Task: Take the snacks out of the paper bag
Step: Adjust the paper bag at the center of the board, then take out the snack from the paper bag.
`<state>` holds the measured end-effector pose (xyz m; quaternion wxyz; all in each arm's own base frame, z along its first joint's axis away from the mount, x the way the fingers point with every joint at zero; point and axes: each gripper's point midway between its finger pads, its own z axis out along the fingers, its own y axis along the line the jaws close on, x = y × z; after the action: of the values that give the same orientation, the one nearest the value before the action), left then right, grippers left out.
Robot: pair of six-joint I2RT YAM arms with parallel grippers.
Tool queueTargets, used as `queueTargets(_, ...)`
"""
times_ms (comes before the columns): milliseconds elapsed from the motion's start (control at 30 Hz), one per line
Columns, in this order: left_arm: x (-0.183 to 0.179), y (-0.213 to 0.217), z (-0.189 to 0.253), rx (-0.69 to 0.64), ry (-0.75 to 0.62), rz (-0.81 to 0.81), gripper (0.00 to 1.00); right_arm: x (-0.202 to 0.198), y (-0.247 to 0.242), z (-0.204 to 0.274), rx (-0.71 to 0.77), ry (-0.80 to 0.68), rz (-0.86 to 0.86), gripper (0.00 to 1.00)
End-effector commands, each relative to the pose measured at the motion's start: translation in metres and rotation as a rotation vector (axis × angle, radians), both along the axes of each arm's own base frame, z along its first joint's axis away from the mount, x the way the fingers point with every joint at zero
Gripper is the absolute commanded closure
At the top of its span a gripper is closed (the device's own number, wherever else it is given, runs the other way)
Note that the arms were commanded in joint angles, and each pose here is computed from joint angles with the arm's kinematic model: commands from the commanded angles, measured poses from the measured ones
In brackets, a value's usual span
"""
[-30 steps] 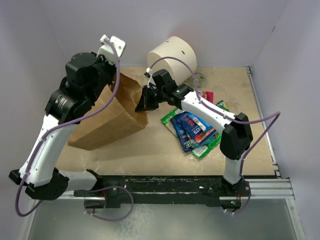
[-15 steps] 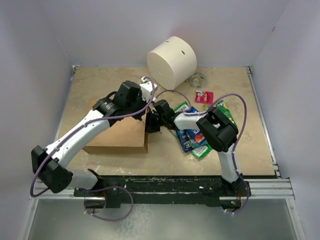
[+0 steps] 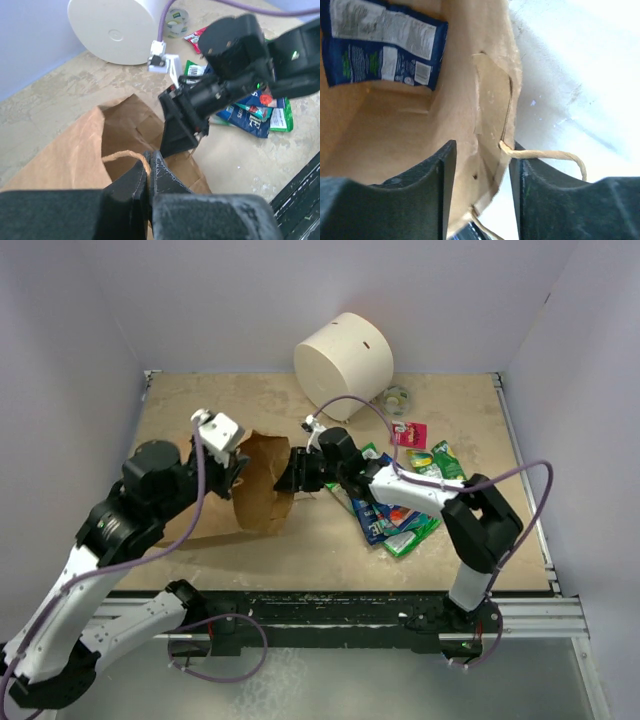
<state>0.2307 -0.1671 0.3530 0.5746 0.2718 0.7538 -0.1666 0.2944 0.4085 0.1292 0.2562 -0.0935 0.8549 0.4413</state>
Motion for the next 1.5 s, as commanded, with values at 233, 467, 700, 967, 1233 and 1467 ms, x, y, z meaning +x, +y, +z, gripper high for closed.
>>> queueTargets(233,-0.049,0.012,-0.021,0.004,-0.080,-0.154,1.00,-0.022,-0.046,0.024,-0.174,-0.401,0.175,0.46)
queueTargets(467,-0.074,-0.027,-0.034,-0.099,0.048,-0.364,1.00,-0.033,-0.060,0.046,-0.100,-0.620,0.192,0.39)
queueTargets(700,-0.072,-0.039,-0.039,-0.102,0.084,-0.410,1.00,-0.022,-0.073,0.049,-0.145,-0.689,0.121,0.40)
queueTargets(967,-0.094,-0.015,-0.031,-0.226,0.104,-0.312,1.00,-0.066,-0.089,0.101,-0.217,-1.277,0.540,0.40)
queueTargets(1233,-0.091,0.010,-0.026,-0.311,0.128,-0.124,1.00,-0.130,-0.060,0.135,-0.083,-1.541,0.772,0.40)
queueTargets(1467,-0.071,0.026,-0.028,-0.278,0.144,0.026,1.00,-0.168,-0.024,0.158,0.027,-1.671,0.848,0.45)
